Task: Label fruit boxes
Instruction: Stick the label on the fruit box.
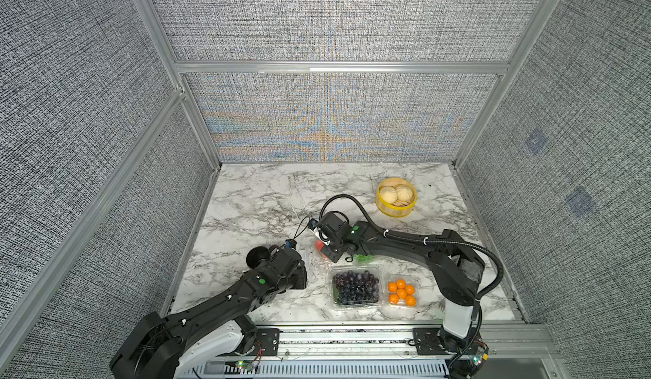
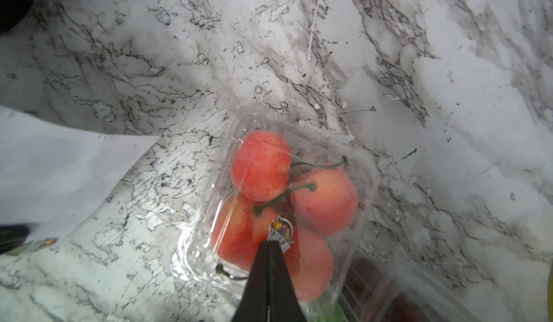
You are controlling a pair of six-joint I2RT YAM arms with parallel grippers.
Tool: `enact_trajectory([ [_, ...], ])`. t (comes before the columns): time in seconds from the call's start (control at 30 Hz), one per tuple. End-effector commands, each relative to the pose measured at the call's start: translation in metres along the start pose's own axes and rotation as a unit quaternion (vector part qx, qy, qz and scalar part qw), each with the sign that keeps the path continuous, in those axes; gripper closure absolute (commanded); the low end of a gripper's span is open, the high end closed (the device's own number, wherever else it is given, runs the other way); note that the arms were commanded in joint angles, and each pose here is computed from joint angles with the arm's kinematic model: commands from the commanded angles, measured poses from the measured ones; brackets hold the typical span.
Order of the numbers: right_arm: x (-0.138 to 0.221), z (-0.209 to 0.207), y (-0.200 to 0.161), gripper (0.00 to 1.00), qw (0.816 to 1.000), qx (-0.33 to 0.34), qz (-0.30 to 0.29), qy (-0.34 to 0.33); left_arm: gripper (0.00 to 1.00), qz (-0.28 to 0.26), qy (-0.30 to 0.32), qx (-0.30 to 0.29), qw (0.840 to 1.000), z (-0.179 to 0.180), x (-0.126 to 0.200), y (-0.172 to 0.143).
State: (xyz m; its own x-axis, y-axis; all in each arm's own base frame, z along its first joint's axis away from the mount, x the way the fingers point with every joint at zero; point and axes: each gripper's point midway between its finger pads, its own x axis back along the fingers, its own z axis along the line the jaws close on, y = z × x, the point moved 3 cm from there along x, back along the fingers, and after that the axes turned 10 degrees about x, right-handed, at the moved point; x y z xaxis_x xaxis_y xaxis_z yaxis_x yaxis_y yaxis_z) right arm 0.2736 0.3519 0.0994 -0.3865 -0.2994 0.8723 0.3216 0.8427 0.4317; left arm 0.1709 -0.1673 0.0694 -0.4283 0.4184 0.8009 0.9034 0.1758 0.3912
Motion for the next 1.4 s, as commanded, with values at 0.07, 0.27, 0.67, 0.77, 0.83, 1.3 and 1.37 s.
enact_trajectory([
  [0.07,-0.002,0.011,-0.003,1.00,0.999,-0.001,0.009,0.037,0.78,-0.006,0.015,0.001,1.000,0.006,0.001,0.000],
  [0.27,-0.013,0.008,-0.007,1.00,0.999,-0.006,0.032,0.037,0.74,-0.013,0.028,0.002,1.000,0.011,0.002,0.001],
  [0.67,-0.008,0.005,0.007,0.94,0.997,-0.032,-0.008,0.071,0.64,-0.027,0.005,-0.005,1.000,0.005,0.010,0.005],
  [0.77,-0.005,0.002,0.009,0.91,0.997,-0.035,-0.013,0.067,0.52,-0.032,0.001,-0.006,0.999,0.005,0.012,0.005],
  [0.83,-0.003,0.000,0.009,0.90,0.997,-0.039,-0.021,0.067,0.51,-0.034,-0.001,-0.006,0.999,0.006,0.012,0.005],
  [1.3,-0.015,-0.007,0.001,1.00,0.998,-0.045,-0.004,0.050,0.44,-0.040,-0.016,-0.007,0.999,0.003,0.016,0.005],
  [1.37,-0.020,-0.010,-0.005,1.00,0.998,-0.044,0.010,0.034,0.44,-0.038,-0.018,-0.007,0.999,0.003,0.016,0.004],
])
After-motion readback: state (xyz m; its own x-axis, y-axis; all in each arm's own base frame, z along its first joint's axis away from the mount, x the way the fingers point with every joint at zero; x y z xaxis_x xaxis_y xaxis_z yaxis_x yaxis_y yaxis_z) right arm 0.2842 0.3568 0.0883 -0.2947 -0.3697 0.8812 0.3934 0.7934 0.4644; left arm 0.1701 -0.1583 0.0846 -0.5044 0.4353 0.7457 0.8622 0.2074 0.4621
